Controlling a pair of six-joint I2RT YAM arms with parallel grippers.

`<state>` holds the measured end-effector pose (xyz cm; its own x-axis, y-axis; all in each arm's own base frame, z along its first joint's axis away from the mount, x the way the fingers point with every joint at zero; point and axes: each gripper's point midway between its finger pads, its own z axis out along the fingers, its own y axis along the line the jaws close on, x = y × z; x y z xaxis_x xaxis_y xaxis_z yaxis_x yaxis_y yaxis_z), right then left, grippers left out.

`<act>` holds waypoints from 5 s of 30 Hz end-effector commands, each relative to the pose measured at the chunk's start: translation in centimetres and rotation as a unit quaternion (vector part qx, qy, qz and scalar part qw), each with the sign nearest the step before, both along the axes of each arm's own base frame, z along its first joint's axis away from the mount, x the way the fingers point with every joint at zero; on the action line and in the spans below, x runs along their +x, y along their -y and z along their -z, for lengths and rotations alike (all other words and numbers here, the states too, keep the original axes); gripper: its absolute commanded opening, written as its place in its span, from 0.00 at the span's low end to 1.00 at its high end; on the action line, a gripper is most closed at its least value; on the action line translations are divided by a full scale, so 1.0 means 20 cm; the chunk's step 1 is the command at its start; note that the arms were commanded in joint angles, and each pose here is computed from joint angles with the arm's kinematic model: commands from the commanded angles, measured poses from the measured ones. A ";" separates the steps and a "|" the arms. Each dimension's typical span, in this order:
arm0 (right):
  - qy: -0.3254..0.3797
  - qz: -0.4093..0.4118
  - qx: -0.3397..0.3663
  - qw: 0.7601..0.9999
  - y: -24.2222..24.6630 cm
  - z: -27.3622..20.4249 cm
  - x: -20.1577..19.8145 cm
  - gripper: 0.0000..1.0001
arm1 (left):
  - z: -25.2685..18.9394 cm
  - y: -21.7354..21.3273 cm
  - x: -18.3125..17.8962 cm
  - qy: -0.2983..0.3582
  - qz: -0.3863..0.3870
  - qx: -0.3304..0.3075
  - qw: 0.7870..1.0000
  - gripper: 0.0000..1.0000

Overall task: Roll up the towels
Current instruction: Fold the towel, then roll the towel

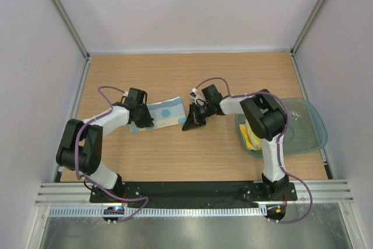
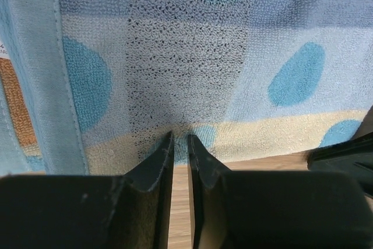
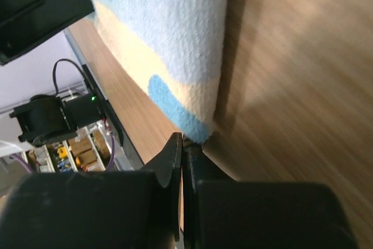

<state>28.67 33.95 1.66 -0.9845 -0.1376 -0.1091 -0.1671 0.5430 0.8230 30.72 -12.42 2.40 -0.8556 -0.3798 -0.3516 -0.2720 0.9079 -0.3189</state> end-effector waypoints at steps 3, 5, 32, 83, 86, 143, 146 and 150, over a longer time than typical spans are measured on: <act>0.053 -0.044 0.101 0.993 -0.11 -0.36 -0.03 0.01 | 0.03 0.00 0.01 0.002 0.024 0.006 1.000 0.14; 0.056 -0.057 0.118 0.990 -0.12 -0.42 -0.03 0.01 | 0.03 0.01 0.02 0.002 0.028 0.003 1.000 0.13; 0.015 0.040 -0.029 0.999 -0.01 0.27 0.11 0.01 | 0.01 0.01 -0.01 0.000 0.040 0.014 0.999 0.08; 0.050 0.119 -0.039 0.991 0.13 -0.25 0.35 0.01 | -0.52 0.00 0.09 0.097 0.048 0.113 0.988 0.26; 0.032 0.132 -0.009 0.991 0.18 -0.18 0.41 0.01 | -0.46 0.03 0.12 0.089 0.055 0.108 0.989 0.25; 0.358 0.344 -0.185 0.848 0.95 -1.20 0.03 0.98 | -0.81 0.48 -0.28 0.213 0.202 0.191 0.937 0.65; 0.348 0.360 -0.228 0.835 1.04 -1.16 0.02 0.98 | -0.64 0.58 -0.39 0.177 0.232 0.248 0.924 0.51; 0.328 0.349 -0.246 0.843 1.05 -1.07 -0.01 0.96 | -0.48 0.77 -0.52 0.164 0.262 0.258 0.915 0.44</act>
